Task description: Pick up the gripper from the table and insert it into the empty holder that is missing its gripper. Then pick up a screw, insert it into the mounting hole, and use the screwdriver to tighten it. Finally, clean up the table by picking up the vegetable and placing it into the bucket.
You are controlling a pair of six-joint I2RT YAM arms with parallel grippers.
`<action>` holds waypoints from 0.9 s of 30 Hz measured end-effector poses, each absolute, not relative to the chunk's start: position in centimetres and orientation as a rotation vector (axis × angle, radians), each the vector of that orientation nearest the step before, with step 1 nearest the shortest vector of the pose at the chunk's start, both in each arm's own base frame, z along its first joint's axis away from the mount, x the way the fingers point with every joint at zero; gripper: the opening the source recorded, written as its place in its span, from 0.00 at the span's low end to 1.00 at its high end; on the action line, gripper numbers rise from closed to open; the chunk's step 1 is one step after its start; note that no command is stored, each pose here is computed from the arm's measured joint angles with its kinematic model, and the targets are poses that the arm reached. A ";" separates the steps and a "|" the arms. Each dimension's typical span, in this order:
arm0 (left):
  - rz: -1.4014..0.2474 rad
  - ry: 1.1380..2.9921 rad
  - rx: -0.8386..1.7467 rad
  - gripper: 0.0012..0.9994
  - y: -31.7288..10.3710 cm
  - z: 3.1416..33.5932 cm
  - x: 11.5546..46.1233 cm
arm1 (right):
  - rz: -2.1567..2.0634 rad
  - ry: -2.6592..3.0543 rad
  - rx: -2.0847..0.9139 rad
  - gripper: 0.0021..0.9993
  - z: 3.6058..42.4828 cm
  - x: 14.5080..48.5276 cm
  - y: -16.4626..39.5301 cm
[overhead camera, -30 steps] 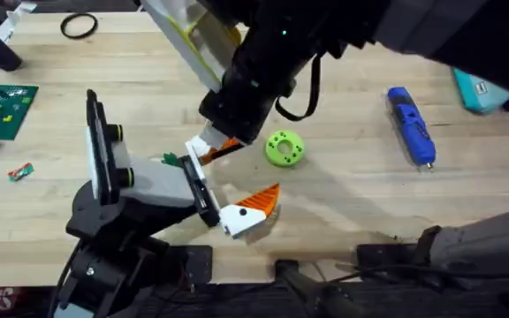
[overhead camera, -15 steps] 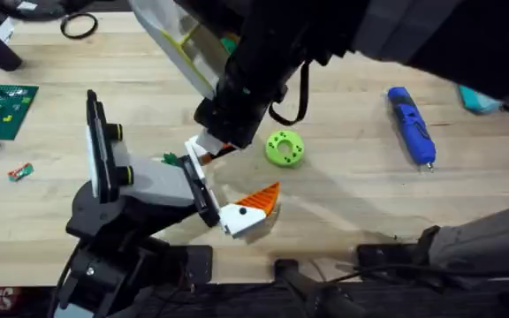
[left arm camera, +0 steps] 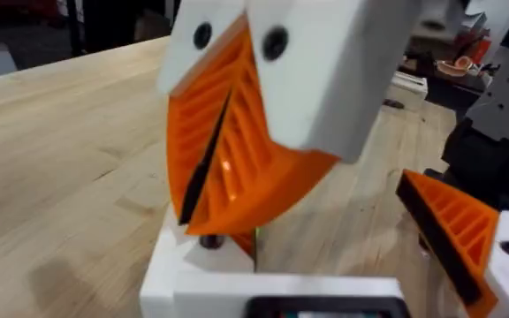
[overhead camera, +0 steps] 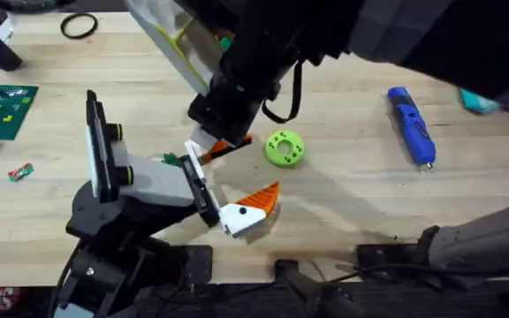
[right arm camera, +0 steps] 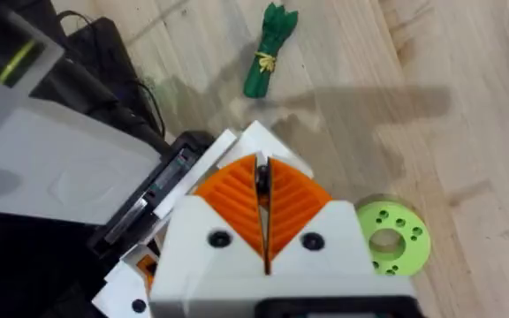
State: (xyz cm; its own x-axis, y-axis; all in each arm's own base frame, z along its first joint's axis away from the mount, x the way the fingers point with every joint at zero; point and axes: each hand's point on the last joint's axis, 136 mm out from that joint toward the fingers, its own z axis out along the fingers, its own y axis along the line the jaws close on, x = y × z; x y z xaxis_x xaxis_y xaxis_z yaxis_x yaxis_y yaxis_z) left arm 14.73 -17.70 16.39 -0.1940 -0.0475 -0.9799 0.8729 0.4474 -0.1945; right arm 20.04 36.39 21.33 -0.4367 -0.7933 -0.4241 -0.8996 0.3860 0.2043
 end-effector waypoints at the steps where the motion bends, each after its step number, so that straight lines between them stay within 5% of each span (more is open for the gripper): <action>1: -0.991 1.538 0.752 0.98 -17.7 16.4 14.7 | 0.596 2.391 -1.496 0.00 21.3 20.0 36.4; 27: -1.011 1.554 0.738 0.98 -17.7 16.3 14.7 | 0.594 2.395 -1.507 0.00 20.5 20.2 37.0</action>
